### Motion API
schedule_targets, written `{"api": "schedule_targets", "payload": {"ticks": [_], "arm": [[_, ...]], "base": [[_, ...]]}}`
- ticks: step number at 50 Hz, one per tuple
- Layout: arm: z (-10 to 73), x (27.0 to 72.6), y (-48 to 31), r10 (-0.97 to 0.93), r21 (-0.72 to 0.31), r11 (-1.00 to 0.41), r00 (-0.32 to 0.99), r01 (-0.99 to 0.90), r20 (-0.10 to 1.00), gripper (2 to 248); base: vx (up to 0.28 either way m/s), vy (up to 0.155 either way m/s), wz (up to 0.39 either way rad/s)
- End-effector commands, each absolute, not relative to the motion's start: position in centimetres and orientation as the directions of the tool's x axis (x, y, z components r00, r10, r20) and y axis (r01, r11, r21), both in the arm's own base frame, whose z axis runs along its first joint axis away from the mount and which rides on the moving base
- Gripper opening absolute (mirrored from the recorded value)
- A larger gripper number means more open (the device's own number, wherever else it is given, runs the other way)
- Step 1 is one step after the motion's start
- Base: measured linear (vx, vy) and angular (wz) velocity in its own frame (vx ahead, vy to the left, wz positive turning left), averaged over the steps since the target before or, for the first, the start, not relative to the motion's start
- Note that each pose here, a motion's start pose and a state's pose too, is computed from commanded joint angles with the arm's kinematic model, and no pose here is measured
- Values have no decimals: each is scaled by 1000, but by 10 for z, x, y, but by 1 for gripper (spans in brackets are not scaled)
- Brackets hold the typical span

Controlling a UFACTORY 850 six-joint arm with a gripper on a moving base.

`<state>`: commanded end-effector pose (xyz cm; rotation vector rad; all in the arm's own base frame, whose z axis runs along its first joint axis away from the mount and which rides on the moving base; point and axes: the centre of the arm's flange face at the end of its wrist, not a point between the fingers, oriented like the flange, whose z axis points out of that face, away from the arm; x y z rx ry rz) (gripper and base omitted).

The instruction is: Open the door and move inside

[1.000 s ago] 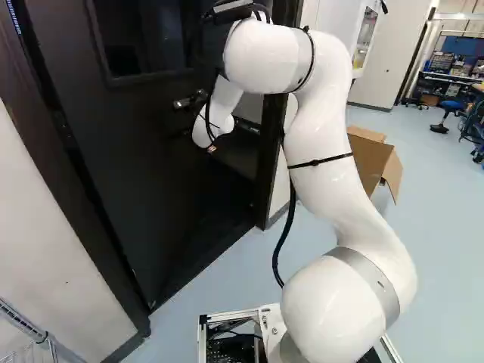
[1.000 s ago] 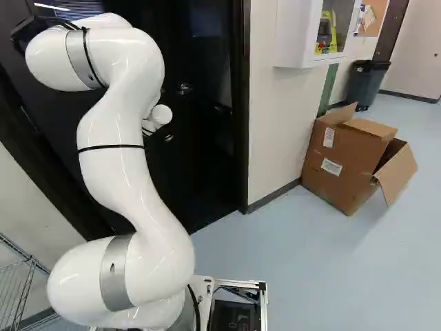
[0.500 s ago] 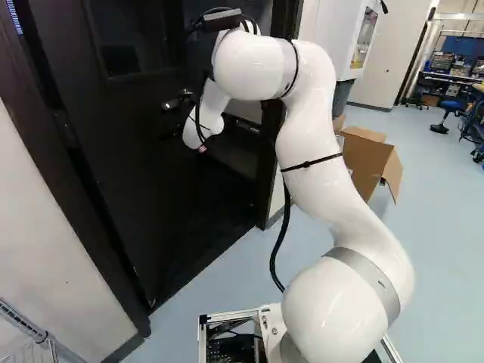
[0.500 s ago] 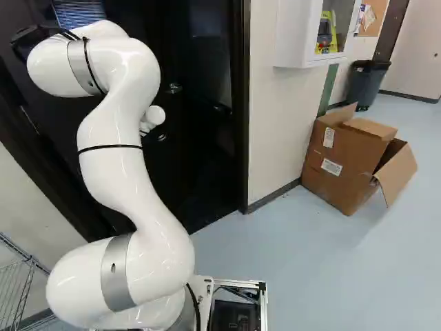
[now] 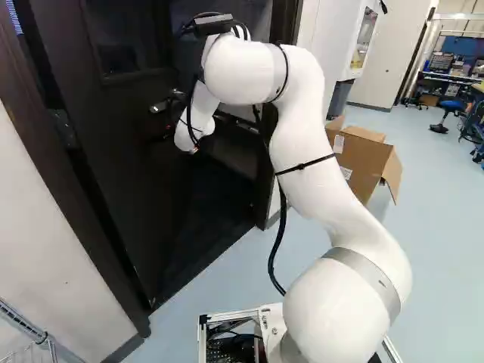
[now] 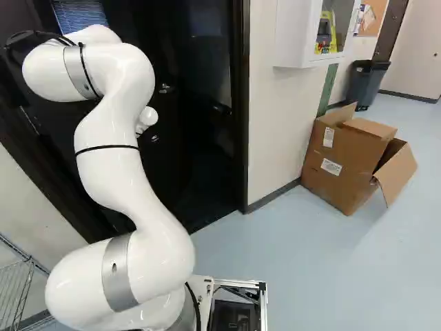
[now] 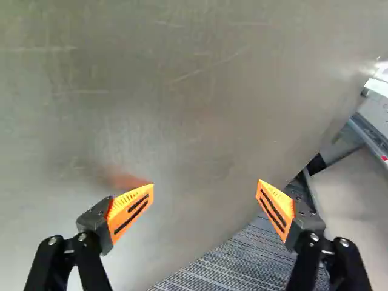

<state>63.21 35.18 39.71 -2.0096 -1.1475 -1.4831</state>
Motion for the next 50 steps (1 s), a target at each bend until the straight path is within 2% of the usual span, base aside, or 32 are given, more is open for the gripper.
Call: {"api": "schedule_targets", "payload": {"ticks": [30,50], "arm": [[393,597,393,478,221,-448,23,866,878,247],[392,585,415,484,228,-411,-1,883,875,247]], "base": [[0,0,0],[0,0,0]]}}
